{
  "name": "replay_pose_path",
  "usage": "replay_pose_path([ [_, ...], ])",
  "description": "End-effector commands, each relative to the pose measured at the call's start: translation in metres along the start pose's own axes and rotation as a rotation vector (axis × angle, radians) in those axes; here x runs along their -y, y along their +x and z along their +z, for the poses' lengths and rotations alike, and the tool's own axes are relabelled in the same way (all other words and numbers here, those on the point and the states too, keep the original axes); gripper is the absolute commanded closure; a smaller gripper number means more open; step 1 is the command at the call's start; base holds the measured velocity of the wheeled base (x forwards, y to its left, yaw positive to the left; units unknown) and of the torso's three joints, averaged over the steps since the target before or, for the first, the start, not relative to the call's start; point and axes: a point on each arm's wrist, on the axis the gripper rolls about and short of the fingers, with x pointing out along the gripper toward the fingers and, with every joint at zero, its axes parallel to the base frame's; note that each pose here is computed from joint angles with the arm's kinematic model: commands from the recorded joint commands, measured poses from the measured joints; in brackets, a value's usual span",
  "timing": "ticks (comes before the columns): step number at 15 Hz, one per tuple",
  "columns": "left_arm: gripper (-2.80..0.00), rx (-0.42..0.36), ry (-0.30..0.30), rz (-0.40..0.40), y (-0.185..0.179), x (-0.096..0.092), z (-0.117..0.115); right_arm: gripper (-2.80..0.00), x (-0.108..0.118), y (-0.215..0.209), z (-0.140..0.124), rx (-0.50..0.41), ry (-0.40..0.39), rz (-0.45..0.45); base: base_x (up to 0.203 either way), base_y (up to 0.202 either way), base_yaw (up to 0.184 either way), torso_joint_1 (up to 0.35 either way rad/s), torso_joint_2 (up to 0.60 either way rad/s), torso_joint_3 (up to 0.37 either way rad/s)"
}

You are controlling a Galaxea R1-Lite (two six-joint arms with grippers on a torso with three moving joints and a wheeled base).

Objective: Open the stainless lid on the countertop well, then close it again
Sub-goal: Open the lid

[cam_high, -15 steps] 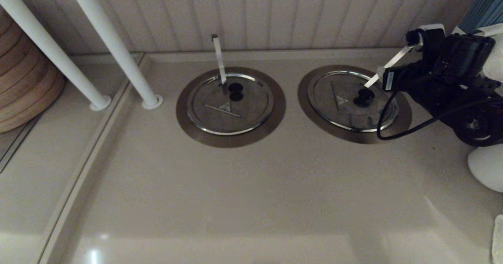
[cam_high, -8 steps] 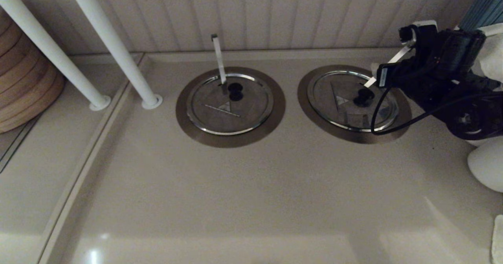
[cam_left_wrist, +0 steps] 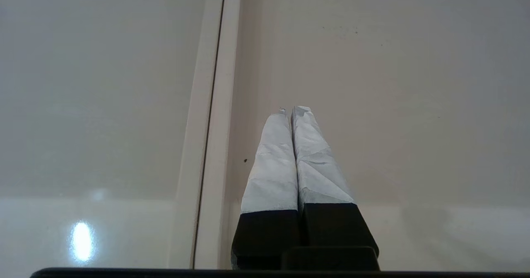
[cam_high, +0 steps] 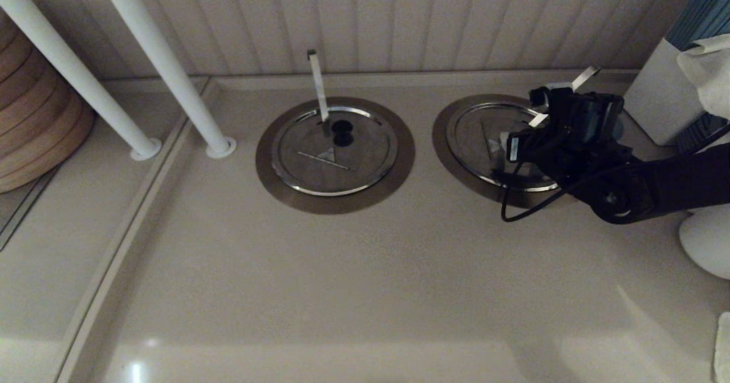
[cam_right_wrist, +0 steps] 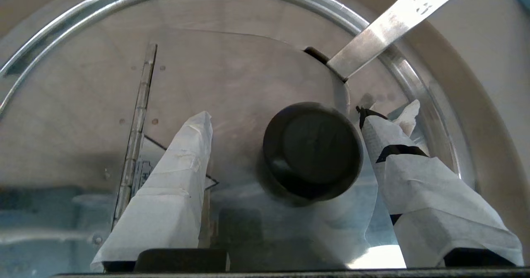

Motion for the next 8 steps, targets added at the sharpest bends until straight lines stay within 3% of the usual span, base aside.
replay_pose_path([
  [1, 0.00, 0.001, -0.001, 0.001, 0.0000, 0.0000, 0.0000, -2.80, -0.0041, 0.0044, -0.0082, -0.008, -0.003, -0.005, 0.000, 0.000, 0.000, 0.000, 0.00, 0.000],
  [8, 0.00, 0.001, -0.002, 0.001, 0.0000, 0.0000, 0.0000, -2.80, -0.0133, 0.0010, -0.0011, 0.060, 0.048, 0.013, 0.000, 0.000, 0.000, 0.000, 0.00, 0.000],
])
